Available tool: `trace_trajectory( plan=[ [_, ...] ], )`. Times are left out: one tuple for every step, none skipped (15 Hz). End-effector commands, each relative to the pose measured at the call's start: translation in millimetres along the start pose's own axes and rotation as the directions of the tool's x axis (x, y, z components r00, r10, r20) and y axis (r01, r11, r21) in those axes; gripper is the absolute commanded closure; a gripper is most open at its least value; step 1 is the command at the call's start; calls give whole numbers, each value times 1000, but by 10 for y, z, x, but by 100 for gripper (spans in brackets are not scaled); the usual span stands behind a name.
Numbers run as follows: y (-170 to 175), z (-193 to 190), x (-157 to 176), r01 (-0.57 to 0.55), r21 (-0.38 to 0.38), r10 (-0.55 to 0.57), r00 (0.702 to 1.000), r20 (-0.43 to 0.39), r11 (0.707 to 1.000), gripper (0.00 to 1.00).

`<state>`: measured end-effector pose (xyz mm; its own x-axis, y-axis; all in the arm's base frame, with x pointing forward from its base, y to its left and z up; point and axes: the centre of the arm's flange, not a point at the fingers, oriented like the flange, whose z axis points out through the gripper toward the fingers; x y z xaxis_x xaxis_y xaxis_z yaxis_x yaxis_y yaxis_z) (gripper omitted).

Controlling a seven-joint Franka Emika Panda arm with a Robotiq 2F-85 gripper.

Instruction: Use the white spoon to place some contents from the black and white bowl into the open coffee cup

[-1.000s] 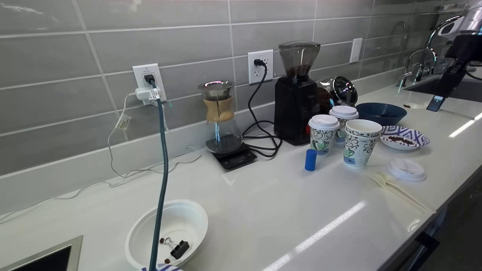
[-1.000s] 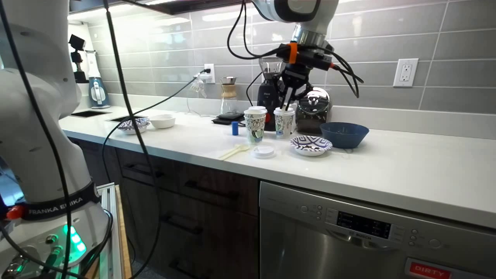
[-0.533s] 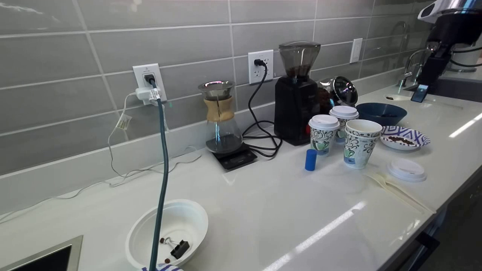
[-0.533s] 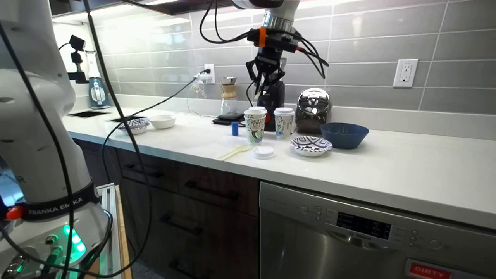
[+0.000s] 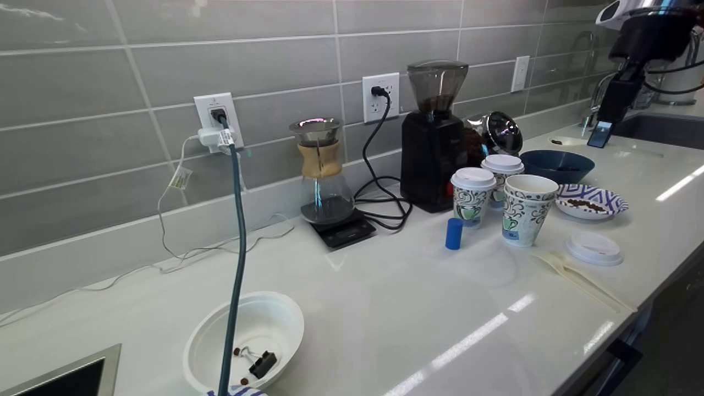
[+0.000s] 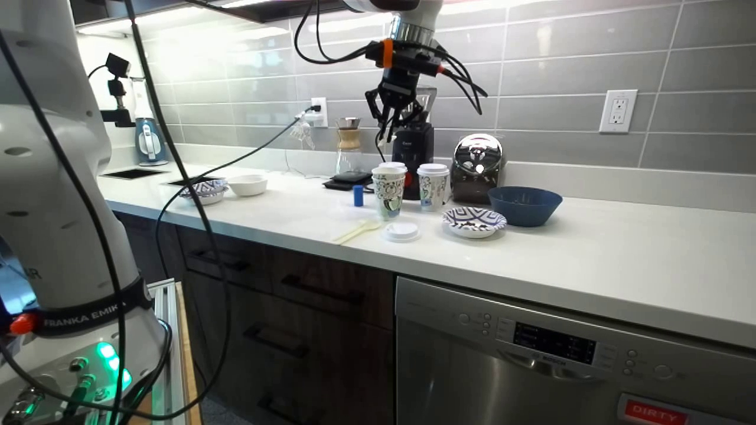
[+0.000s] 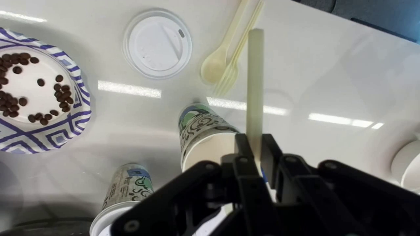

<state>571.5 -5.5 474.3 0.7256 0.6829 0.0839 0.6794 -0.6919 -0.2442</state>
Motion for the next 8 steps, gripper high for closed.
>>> trace_trajectory(
  plan=[
    [0, 9, 54, 7, 3, -7, 1000, -3, 1000, 97],
    [-8, 45, 128, -7, -1, 7, 1000, 19, 1000, 97],
    [-20, 92, 199, -9, 8, 8, 1000, 25, 1000, 97],
    [-37, 138, 257, -1, 15, 1, 1000, 31, 1000, 97],
    [-54, 197, 317, -6, 17, 6, 999, 41, 1000, 97],
    [-75, 243, 360, -16, 16, 15, 999, 48, 1000, 97],
    [-83, 287, 388, -35, 15, 34, 998, 59, 999, 97],
    [-77, 338, 407, -69, 12, 68, 994, 82, 998, 97]
  ],
)
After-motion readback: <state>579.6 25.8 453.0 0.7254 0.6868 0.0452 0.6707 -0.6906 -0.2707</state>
